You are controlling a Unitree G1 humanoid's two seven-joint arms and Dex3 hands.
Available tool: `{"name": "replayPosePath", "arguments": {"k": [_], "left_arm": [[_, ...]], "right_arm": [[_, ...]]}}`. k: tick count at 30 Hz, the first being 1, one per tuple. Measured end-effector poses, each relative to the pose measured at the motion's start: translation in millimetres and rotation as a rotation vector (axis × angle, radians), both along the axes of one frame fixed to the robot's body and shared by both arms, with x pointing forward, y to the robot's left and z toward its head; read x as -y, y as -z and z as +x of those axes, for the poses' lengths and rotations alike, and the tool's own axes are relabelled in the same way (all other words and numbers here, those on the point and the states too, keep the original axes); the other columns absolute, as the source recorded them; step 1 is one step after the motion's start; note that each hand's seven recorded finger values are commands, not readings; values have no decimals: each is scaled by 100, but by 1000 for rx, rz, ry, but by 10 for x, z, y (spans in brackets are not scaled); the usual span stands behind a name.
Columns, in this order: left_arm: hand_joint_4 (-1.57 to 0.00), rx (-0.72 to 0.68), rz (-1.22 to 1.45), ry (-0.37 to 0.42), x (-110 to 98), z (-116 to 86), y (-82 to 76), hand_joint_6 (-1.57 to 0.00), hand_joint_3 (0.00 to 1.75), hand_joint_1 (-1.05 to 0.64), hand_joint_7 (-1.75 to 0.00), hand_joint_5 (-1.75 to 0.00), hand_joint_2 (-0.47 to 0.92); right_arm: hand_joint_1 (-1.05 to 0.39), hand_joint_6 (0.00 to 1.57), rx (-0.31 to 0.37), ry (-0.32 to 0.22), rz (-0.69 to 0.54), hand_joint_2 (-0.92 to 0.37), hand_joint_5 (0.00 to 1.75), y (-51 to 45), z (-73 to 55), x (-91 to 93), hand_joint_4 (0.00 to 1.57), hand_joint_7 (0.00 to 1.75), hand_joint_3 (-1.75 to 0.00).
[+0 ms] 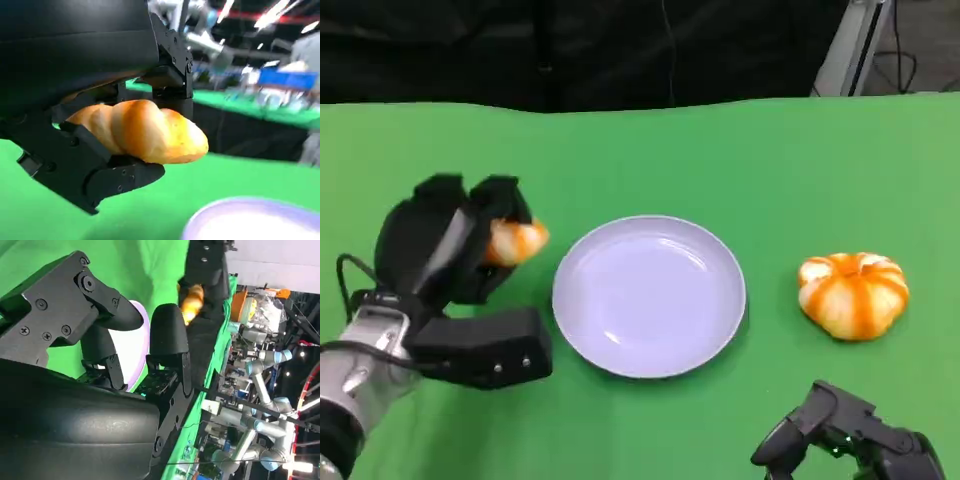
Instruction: Grasp the bread from the table and place it into the plate.
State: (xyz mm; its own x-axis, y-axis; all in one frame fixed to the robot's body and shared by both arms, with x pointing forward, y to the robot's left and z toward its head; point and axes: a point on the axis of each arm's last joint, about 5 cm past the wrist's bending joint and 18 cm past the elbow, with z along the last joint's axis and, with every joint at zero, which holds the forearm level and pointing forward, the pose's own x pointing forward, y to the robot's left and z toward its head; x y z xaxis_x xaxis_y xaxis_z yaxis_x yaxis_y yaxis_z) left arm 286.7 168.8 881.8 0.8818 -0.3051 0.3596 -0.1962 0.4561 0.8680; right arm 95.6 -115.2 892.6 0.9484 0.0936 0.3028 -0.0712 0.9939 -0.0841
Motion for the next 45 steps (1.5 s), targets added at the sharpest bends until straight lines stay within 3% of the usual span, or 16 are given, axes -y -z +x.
{"name": "replayPosePath", "arguments": {"k": [6,10,16,24,28,30,32,35,39,45], "left_arm": [[-94,112,-65,95,166,-6,-184,-71,145,-14,-175,-175,29],[-92,95,-114,173,330,-42,-252,-71,144,-13,-175,-175,26],[-93,23,-178,241,591,-74,-240,-73,145,-13,-175,-175,26],[-91,-51,-152,268,780,-40,-177,-70,142,-16,-174,-175,32],[-89,-106,-120,290,870,-28,-141,-71,134,-15,-166,-175,34],[-57,-132,-104,299,894,-16,-141,-66,73,-27,-73,-131,59],[-33,-194,-63,311,907,9,-158,-49,23,-45,-22,-68,85],[-7,-283,10,331,902,34,-177,-28,15,-67,-4,-43,91],[0,-346,79,322,886,51,-199,-5,29,-88,-1,-5,92],[0,-413,176,316,878,70,-292,0,45,-98,0,0,92]], "right_arm": [[-9,76,4,-2,-3,-35,160,-3,7,-1,70,133,-129],[-8,76,4,-2,-3,-35,160,1,5,0,71,133,-128],[-8,76,4,-3,-5,-36,159,5,-2,4,70,132,-127],[-11,76,3,-4,-7,-37,159,6,-5,8,70,131,-124],[-11,76,1,-4,-7,-37,159,7,-9,8,69,131,-124],[-11,76,0,-4,-7,-37,159,8,-10,8,69,131,-124],[-12,76,0,-4,-5,-37,160,8,-9,7,69,131,-124],[-12,76,1,-5,-5,-38,160,7,-8,7,70,131,-124],[-12,76,2,-5,-6,-38,160,6,-6,7,70,132,-124],[-11,76,4,-5,-7,-37,160,5,-3,9,70,132,-125]]}}
